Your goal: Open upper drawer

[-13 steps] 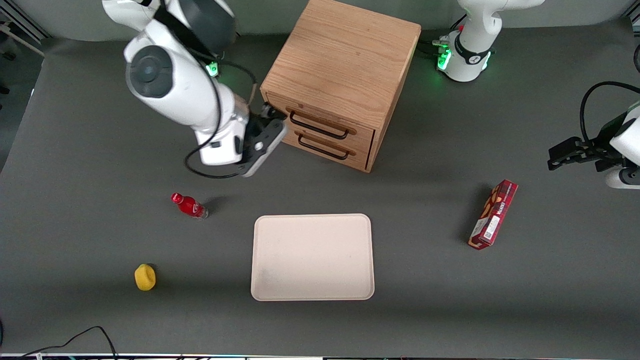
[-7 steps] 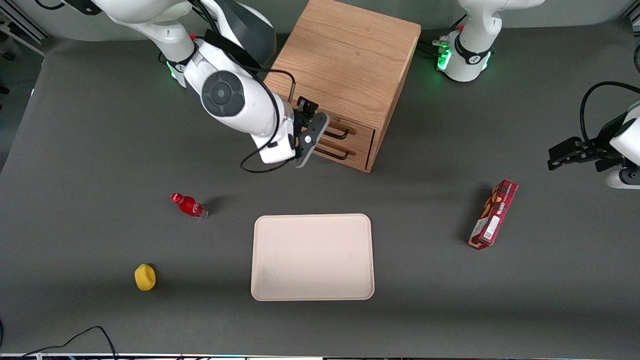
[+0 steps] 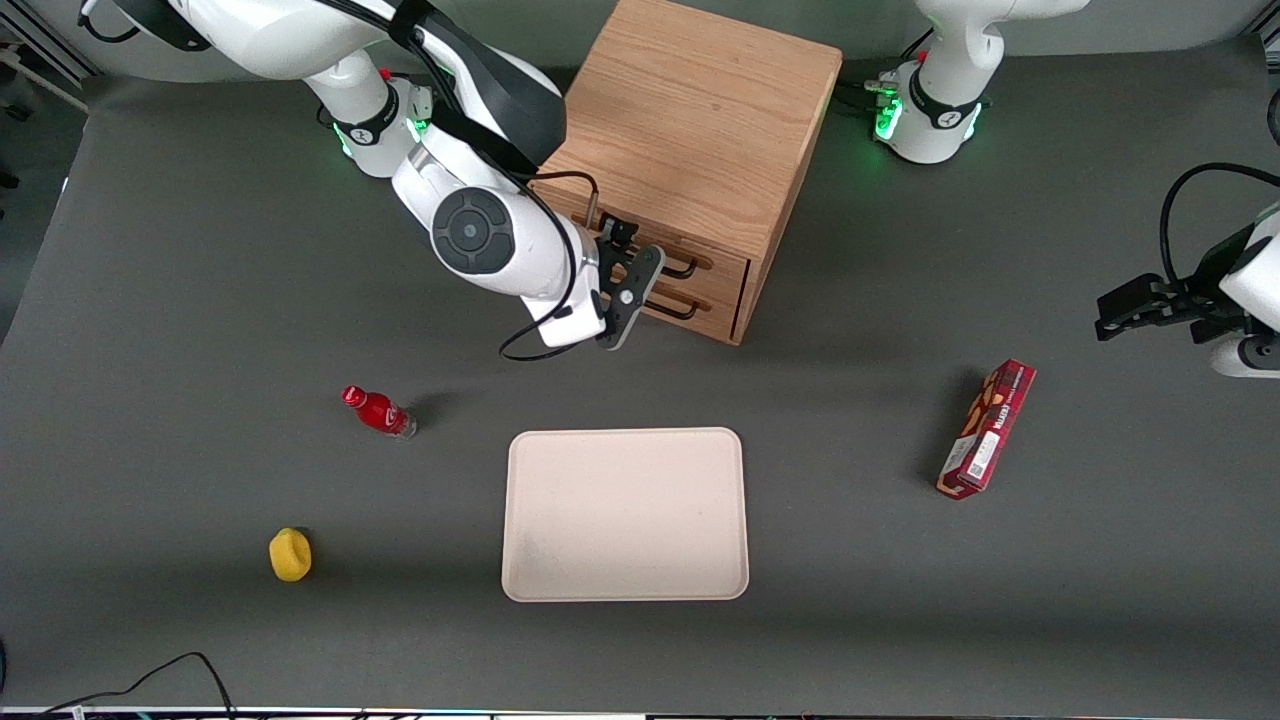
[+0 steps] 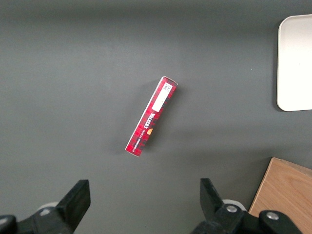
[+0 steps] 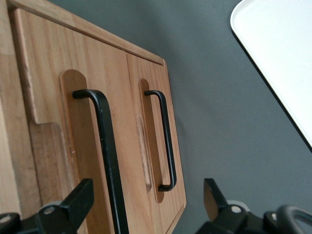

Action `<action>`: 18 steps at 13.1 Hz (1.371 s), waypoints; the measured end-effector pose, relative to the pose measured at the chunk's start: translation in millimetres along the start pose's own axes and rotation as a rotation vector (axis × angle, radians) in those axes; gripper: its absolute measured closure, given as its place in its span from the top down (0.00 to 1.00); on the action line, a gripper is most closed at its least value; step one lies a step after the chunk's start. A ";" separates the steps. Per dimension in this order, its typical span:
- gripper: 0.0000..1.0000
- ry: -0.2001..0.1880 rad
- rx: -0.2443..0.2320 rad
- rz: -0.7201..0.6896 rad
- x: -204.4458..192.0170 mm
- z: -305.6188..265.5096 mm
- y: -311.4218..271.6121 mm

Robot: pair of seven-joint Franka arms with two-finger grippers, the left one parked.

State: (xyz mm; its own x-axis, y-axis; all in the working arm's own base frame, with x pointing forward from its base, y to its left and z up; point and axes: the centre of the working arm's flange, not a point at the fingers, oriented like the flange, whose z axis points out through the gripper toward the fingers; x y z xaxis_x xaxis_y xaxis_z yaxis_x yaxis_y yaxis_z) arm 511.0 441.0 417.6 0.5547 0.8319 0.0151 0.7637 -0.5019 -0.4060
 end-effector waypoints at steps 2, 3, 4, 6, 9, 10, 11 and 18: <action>1.00 -0.011 0.002 -0.002 -1.0 12.4 -2.0; 1.00 -0.017 0.004 -0.005 -1.4 16.3 -3.7; 1.00 -0.017 0.003 -0.007 -1.1 18.6 -5.2; 1.00 -0.006 0.000 -0.009 0.0 23.9 -6.0; 1.00 0.010 -0.021 -0.014 1.0 30.3 -3.8; 1.00 0.013 -0.032 -0.018 1.5 31.6 -1.9; 1.00 0.018 -0.034 -0.030 2.4 33.2 -0.8; 1.00 0.043 -0.060 -0.068 4.6 33.0 8.2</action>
State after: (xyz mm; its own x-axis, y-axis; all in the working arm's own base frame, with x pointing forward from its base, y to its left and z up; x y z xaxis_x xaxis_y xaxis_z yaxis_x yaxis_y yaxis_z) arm 508.9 448.5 384.2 0.5137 0.8542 0.0801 0.8177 -0.4592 -0.3472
